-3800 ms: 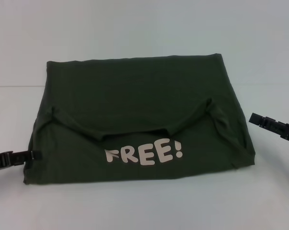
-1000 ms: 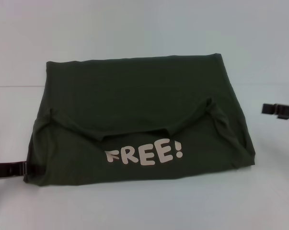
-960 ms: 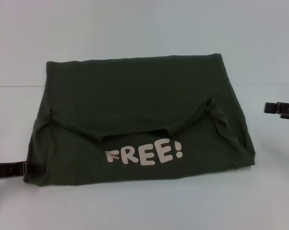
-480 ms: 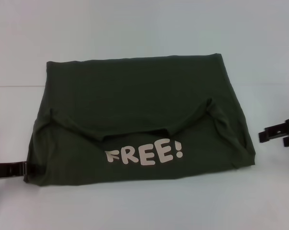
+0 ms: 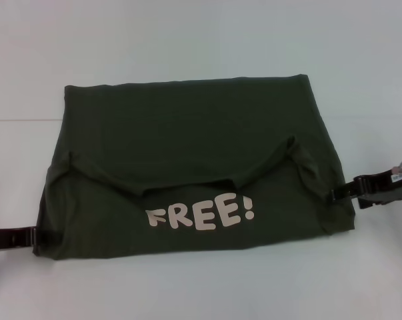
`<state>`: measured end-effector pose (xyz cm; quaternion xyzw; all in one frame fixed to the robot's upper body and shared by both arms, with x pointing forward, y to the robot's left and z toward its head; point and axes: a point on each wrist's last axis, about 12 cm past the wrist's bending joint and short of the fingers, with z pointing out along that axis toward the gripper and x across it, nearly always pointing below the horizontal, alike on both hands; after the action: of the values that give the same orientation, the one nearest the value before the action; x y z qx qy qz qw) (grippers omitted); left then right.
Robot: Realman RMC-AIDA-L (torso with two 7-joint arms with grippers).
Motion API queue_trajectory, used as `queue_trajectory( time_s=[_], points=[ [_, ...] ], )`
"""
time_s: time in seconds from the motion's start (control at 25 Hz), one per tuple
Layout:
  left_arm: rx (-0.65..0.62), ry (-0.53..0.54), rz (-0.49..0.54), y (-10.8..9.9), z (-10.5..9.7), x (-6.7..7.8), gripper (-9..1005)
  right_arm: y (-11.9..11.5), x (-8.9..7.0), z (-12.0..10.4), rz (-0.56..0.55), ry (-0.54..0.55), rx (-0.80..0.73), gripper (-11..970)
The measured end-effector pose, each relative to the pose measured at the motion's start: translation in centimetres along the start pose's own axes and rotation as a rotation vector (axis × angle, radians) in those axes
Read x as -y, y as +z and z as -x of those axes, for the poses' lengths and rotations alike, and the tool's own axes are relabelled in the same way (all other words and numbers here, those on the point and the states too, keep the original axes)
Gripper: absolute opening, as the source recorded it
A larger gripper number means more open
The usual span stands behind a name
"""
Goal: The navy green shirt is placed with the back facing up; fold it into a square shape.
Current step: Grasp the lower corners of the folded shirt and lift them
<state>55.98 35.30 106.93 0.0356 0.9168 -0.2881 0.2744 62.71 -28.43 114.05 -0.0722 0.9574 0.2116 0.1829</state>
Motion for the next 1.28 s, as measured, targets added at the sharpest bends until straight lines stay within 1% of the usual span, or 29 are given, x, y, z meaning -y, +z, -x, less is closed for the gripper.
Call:
queue_trajectory(
  time_s=[0.24, 0.4, 0.72, 1.28],
  points=[
    [-0.002, 0.0, -0.003, 0.1, 0.0, 0.1, 45, 1.9, -0.7, -0.2, -0.005, -0.01, -0.002, 864],
    [-0.001, 0.002, -0.004, 0.1, 0.1, 0.1, 45, 2.7, -1.0, -0.4, -0.007, -0.015, 0.004, 845],
    [-0.001, 0.003, -0.004, 0.1, 0.1, 0.1, 46, 3.5, -1.0, -1.0, -0.005, -0.007, -0.002, 808],
    [0.002, 0.004, -0.006, 0.2, 0.2, 0.2, 46, 3.9, -1.1, -1.1, -0.002, 0.002, 0.008, 744]
  ],
)
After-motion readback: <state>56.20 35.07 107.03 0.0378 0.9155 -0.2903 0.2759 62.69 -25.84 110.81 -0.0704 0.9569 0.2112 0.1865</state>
